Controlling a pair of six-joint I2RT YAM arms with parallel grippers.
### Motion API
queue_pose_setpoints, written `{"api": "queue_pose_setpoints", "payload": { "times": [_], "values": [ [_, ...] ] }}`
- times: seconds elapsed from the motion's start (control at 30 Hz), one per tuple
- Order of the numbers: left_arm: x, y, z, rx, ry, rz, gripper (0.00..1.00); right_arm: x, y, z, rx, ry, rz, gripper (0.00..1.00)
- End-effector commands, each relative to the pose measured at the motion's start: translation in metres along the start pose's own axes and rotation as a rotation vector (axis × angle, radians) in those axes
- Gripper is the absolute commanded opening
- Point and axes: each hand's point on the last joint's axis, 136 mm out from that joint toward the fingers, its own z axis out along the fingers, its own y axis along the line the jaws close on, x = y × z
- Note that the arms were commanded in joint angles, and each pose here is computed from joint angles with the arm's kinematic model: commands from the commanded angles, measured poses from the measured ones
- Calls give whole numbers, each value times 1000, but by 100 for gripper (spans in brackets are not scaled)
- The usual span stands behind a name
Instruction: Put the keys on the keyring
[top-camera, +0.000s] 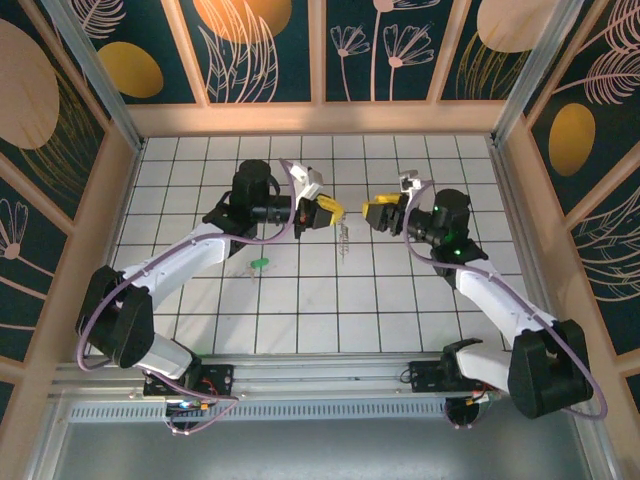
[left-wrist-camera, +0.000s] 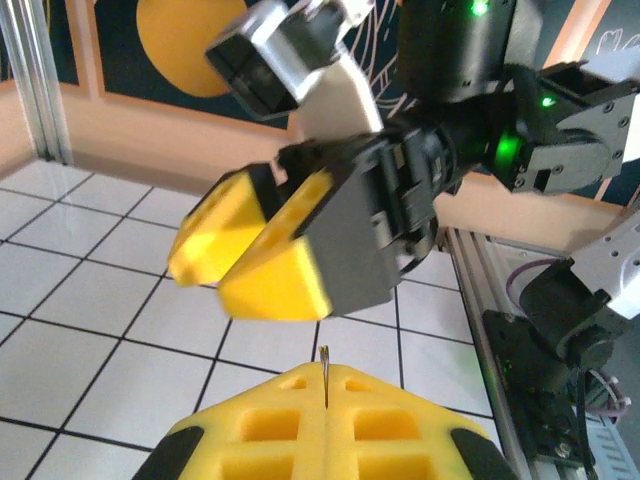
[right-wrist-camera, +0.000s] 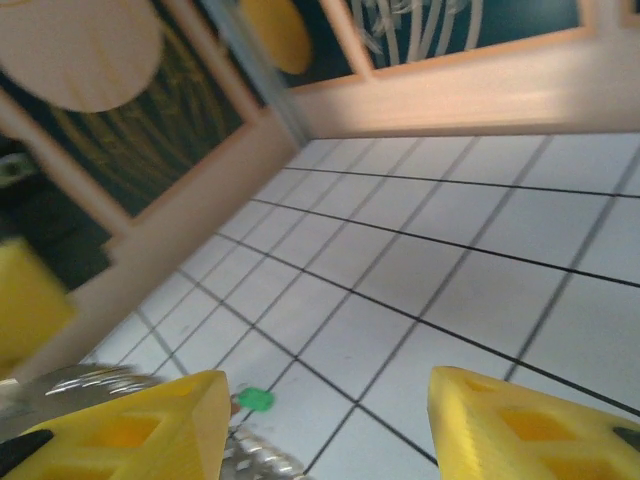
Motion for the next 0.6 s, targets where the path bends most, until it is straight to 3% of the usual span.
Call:
{"api": "queue_pose_setpoints", "payload": {
  "times": [0.0, 0.3, 0.57],
  "values": [
    [-6, -6, 0, 33, 2, 39, 0, -11, 47, -17, -220, -28, -98, 54],
    [-8, -11, -2, 45, 1, 46, 0, -8, 84, -31, -422, 17, -108, 49],
    [-12, -17, -4, 67, -8, 47, 0, -7, 89, -25, -479, 40, -89, 44]
  ]
}}
